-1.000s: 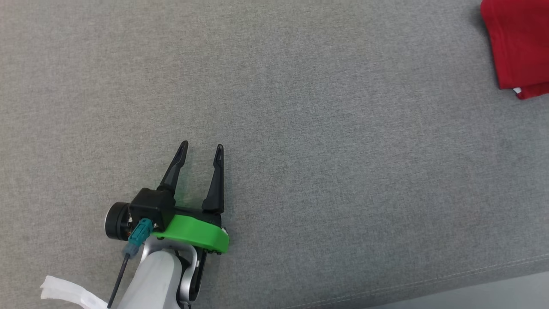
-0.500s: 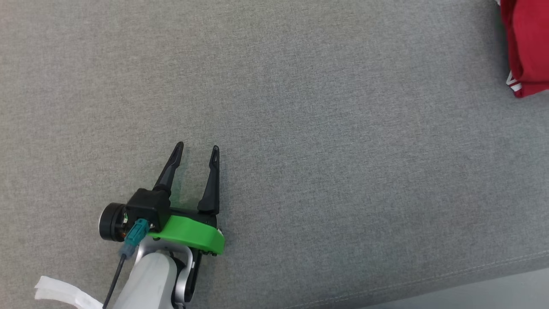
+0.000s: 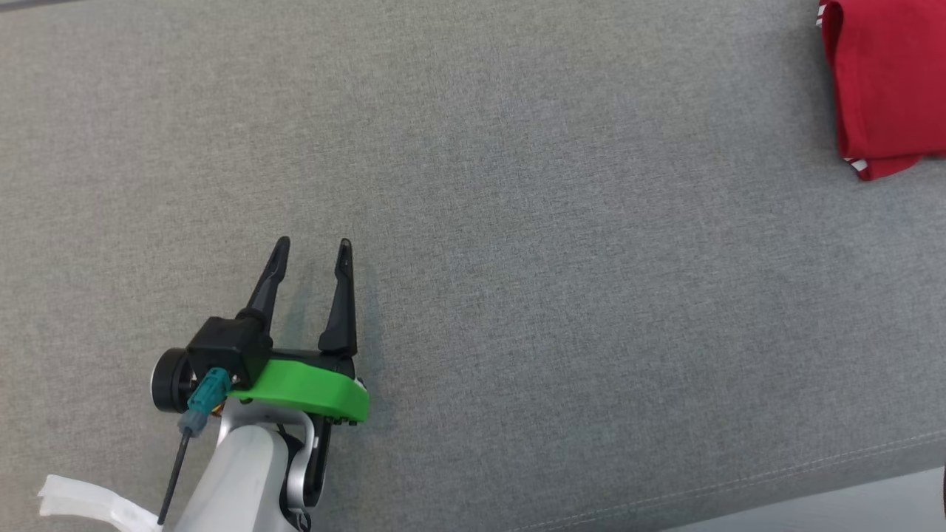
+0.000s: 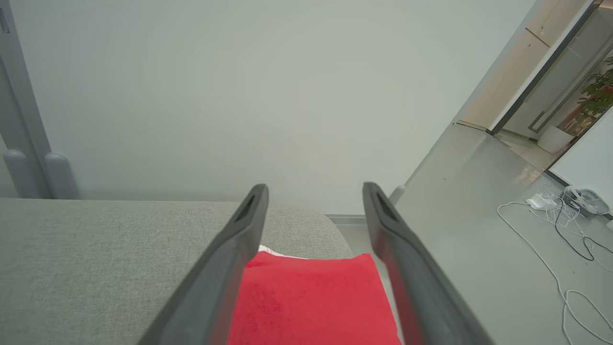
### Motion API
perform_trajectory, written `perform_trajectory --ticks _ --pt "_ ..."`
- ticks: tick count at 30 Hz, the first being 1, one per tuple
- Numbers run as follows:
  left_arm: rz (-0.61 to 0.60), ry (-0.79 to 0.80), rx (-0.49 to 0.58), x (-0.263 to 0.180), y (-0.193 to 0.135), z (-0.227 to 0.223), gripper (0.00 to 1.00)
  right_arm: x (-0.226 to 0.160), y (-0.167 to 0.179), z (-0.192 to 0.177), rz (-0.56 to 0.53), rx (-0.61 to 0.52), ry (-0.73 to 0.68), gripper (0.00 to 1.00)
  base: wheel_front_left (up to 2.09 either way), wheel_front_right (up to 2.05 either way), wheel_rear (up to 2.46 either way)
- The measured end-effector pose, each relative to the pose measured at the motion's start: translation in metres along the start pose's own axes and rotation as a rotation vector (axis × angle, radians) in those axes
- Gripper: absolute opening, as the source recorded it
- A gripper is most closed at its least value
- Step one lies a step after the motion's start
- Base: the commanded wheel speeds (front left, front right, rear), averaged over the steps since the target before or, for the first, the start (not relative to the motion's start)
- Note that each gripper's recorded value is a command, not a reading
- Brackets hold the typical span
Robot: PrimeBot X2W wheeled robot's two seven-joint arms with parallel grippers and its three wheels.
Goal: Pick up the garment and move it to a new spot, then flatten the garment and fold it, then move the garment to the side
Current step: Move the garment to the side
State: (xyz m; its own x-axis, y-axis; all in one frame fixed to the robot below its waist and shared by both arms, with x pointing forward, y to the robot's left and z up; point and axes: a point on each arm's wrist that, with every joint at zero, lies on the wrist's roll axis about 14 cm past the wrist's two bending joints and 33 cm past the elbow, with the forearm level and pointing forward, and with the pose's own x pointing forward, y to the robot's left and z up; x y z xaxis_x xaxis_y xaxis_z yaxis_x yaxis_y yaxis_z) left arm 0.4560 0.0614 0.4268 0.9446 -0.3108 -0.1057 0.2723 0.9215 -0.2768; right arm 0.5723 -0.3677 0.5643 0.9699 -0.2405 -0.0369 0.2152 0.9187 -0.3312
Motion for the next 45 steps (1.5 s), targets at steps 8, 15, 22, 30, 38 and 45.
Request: perform_trajectory --ticks 8,15,22,30,38,45 --pt "0.080 -0.072 0.014 -0.008 0.018 0.031 1.00 -0.027 0.073 0.021 0.170 0.073 -0.087 1.00 0.00 0.00 0.00" --pt "0.151 -0.112 0.015 -0.030 0.029 0.048 1.00 -0.071 0.111 0.024 0.255 0.182 -0.127 1.00 0.00 0.00 0.00" --pt "0.196 -0.130 0.017 -0.059 0.033 0.053 1.00 -0.122 0.138 0.028 0.305 0.303 -0.183 1.00 0.00 0.00 0.00" --pt "0.243 -0.135 0.006 -0.091 0.038 0.050 1.00 -0.177 0.160 0.011 0.339 0.396 -0.177 1.00 0.00 0.00 0.00" --pt "0.271 -0.171 0.003 -0.111 0.041 0.058 1.00 -0.213 0.170 0.004 0.349 0.444 -0.181 1.00 0.00 0.00 0.00" --pt "0.268 -0.182 0.002 -0.118 0.036 0.060 1.00 -0.231 0.179 -0.001 0.374 0.515 -0.153 1.00 0.00 0.00 0.00"
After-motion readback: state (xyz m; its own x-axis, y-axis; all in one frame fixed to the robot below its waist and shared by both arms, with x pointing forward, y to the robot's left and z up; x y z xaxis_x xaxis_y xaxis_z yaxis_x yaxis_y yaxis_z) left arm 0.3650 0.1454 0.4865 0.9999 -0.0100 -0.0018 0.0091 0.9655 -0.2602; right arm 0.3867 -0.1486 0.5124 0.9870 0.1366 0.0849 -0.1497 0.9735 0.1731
